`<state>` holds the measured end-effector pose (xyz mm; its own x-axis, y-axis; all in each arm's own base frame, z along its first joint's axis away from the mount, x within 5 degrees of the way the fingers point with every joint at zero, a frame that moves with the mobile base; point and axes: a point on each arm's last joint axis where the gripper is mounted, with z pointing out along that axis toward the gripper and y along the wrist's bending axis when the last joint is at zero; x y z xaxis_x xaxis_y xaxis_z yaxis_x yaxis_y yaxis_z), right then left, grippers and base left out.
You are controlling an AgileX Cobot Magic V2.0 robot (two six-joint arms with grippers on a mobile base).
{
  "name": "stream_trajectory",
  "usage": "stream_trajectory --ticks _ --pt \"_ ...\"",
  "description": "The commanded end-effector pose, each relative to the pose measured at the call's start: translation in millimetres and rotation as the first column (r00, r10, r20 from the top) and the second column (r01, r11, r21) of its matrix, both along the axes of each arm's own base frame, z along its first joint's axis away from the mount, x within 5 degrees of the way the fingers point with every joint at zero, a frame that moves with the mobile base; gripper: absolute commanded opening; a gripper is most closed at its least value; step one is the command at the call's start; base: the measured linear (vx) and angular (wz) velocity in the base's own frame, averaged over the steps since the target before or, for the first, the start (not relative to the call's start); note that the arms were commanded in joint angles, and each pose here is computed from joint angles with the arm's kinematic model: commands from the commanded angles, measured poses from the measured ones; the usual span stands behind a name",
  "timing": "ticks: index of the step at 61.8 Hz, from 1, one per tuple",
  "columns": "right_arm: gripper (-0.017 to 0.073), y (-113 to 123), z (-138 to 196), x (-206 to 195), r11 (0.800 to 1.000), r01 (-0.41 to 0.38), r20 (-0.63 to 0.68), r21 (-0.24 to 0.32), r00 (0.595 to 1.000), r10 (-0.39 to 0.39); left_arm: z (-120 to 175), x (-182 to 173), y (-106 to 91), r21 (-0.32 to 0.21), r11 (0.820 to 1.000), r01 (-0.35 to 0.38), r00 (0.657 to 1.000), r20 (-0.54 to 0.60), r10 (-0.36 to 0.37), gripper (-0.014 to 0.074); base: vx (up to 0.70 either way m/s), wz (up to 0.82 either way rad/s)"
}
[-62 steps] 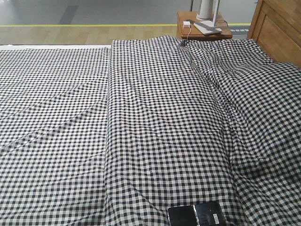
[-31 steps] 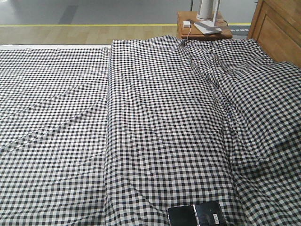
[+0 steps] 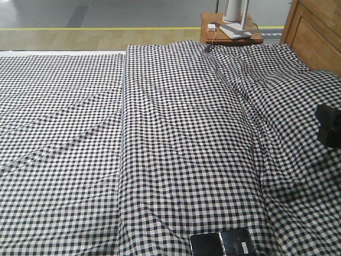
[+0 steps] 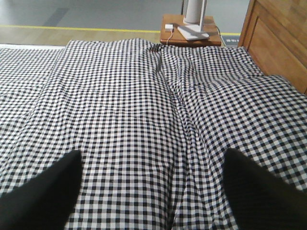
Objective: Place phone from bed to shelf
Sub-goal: 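Move the right gripper down toward the dark phone on the bed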
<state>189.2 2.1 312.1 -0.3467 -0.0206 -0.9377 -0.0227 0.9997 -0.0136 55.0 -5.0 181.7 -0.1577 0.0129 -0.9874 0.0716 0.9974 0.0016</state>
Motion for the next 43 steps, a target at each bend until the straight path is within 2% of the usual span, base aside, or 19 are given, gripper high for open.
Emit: stream_trajectory --ticks 1,4,21,30,43 --pt "0.071 -0.8 18.9 2.4 1.0 0.007 0.105 0.006 0.994 -0.008 6.2 0.6 0.7 -0.017 1.0 -0.01 0.997 0.073 0.011 0.0001 0.0 0.0" --pt "0.073 -0.8 19.2 2.5 1.0 0.008 0.109 0.006 0.994 -0.008 6.2 0.6 0.7 -0.017 1.0 -0.01 0.997 0.073 0.011 0.0001 0.0 0.0" --pt "0.0707 -0.7 20.2 2.3 1.0 0.007 0.099 0.009 0.995 -0.008 6.2 0.6 0.7 -0.017 1.0 -0.01 0.997 0.073 0.011 0.0001 0.0 0.0" --pt "0.07 0.6 34.0 1.7 0.999 0.001 0.035 0.041 0.999 -0.003 6.2 0.6 0.7 -0.017 1.0 -0.01 0.997 0.073 0.011 0.0001 0.0 0.0" --pt "0.0692 2.3 68.8 9.8 0.992 0.014 -0.002 0.125 1.0 -0.014 6.2 0.6 0.7 -0.017 1.0 -0.01 0.997 0.073 0.011 0.0001 0.0 0.0"
